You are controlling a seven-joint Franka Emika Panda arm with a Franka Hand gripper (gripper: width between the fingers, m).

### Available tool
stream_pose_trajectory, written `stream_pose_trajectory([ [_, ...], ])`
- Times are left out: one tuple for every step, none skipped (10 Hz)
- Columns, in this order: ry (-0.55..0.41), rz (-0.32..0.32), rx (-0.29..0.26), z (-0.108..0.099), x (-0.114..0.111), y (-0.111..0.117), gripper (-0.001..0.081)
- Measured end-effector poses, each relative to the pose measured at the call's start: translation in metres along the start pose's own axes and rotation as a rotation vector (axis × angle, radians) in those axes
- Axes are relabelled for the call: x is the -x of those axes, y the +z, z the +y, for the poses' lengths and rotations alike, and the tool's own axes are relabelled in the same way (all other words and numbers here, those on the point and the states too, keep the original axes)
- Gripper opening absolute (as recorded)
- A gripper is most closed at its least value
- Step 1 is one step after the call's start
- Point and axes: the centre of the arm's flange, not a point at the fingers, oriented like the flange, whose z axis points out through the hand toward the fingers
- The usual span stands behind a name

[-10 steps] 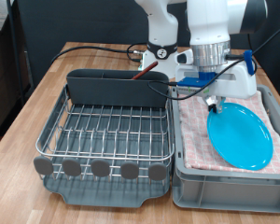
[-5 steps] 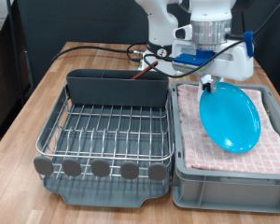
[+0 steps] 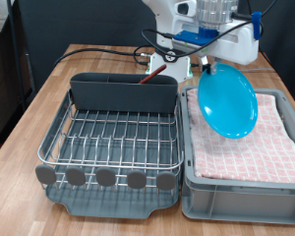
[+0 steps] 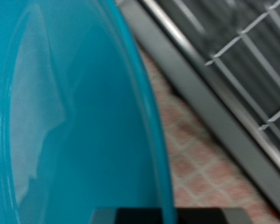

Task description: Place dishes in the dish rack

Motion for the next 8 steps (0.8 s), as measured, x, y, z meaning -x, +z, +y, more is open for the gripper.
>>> stream_pose_trajectory([
  [0.007, 0.008, 0.007, 0.000, -0.008, -0.010, 0.0028],
  [0.020, -0.002, -0.031, -0.003, -0.014, -0.019, 0.0028],
  [0.026, -0.011, -0.061, -0.004, -0.016, -0.020, 0.0028],
  [0.025, -0.008, -0.048, -0.002, -0.016, -0.018, 0.0028],
  [0.021, -0.001, -0.034, -0.001, -0.016, -0.017, 0.0028],
  [0.007, 0.020, -0.014, 0.001, -0.021, -0.016, 0.0028],
  [-0.015, 0.051, 0.012, 0.003, -0.031, -0.016, 0.0028],
  [-0.039, 0.082, 0.043, 0.006, -0.046, -0.018, 0.0028],
])
